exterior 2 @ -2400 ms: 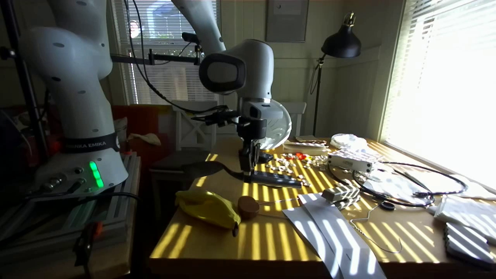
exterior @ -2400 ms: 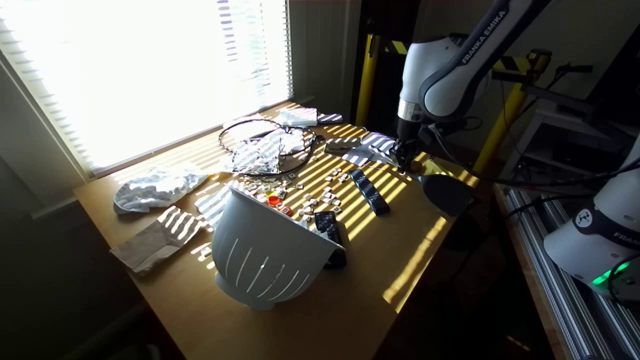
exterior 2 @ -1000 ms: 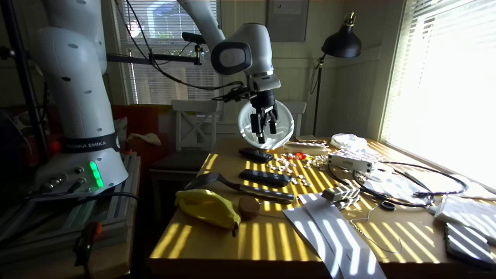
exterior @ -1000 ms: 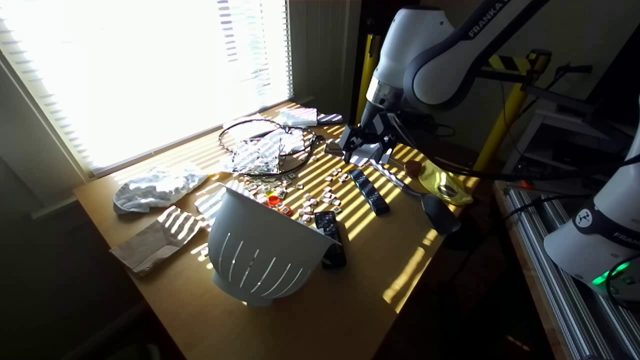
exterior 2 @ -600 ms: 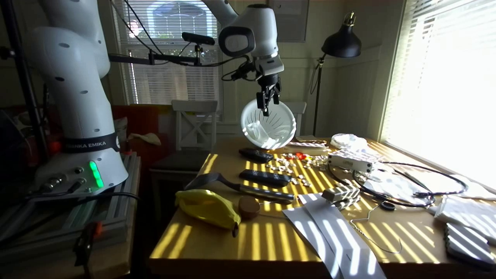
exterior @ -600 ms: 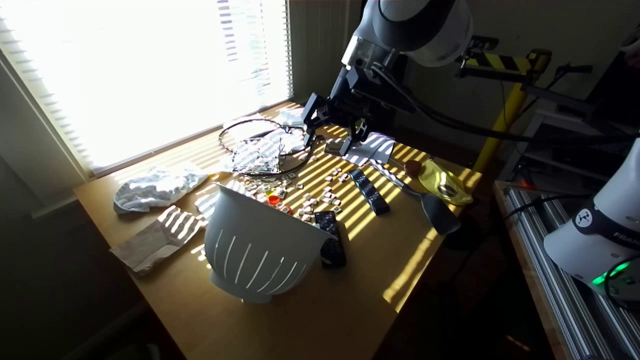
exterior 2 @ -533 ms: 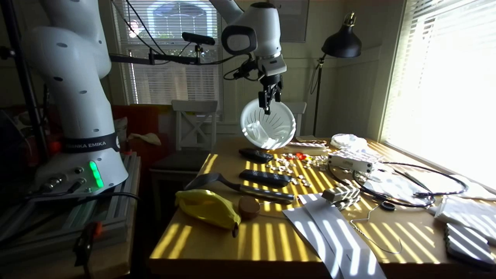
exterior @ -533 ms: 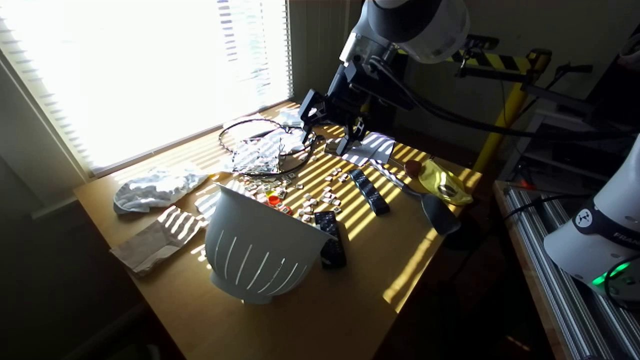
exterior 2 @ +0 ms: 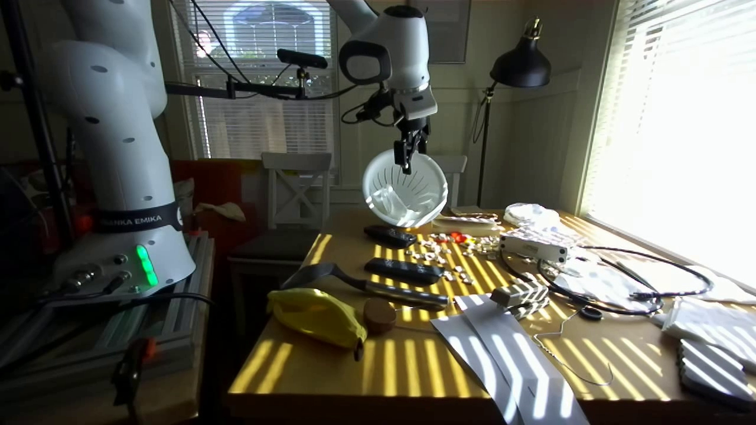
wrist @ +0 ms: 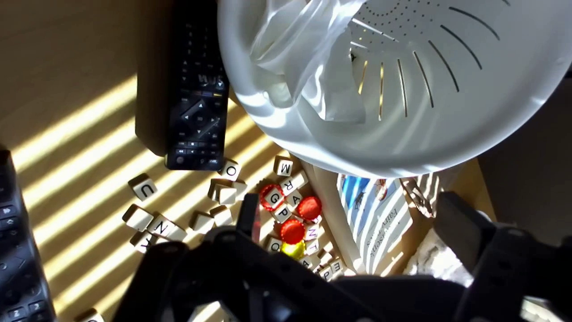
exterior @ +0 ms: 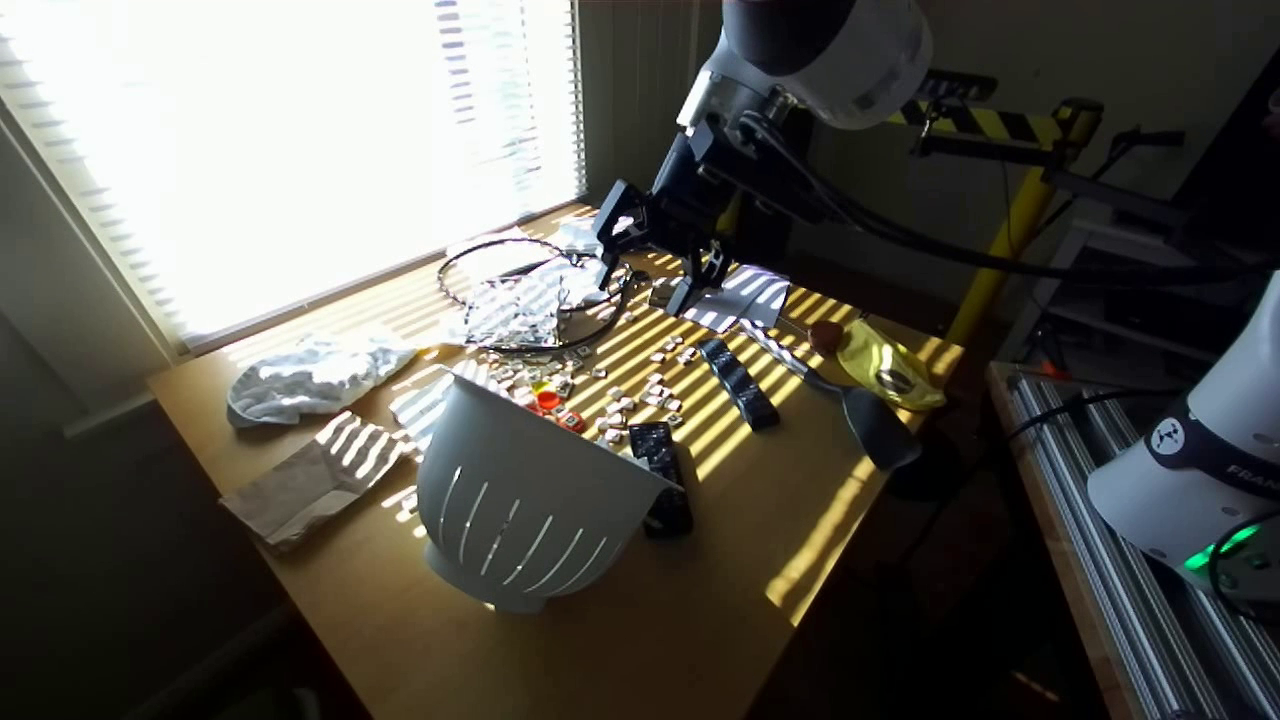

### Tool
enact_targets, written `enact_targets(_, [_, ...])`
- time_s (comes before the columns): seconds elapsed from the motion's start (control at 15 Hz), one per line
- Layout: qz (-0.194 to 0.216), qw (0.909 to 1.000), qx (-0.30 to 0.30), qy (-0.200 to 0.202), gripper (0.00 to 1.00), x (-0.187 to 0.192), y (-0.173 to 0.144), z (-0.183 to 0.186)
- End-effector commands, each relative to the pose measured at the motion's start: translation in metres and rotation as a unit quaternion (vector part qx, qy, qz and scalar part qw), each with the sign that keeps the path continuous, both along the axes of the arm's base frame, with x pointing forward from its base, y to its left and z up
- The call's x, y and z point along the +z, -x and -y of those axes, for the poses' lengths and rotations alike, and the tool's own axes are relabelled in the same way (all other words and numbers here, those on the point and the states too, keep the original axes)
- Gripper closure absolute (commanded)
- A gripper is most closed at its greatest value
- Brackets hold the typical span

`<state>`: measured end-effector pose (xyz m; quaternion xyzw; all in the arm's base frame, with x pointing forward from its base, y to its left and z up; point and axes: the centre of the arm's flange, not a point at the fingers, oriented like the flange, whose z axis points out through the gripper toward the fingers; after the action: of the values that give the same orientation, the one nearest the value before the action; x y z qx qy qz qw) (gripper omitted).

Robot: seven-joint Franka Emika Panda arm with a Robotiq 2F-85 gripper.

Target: Move the banana bag, brown object and spatula to the right then place the white colander upright.

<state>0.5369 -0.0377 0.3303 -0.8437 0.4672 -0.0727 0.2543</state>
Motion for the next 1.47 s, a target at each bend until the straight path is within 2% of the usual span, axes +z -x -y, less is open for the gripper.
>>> enact_targets(0.0, [0.010, 0.9987, 0.011, -0.049, 0.00, -0.019, 0.001, -0.009])
enact_targets(0.27, [0.001, 0.9937, 0.037, -0.105, 0.00, -0.045, 0.006, -0.037])
enact_targets(0.47, [-0.053, 0.9917, 0.057, -0.103, 0.00, -0.066, 0.017, -0.046])
enact_targets(0.73, [-0.112, 0.9880, 0.060, -0.087, 0.00, -0.095, 0.039, -0.031])
enact_targets(0.93, [-0.113, 0.9883, 0.067, -0.078, 0.00, -0.116, 0.034, -0.035])
enact_targets(1.4, [-0.113, 0.9880, 0.087, -0.061, 0.00, -0.126, 0.026, -0.074])
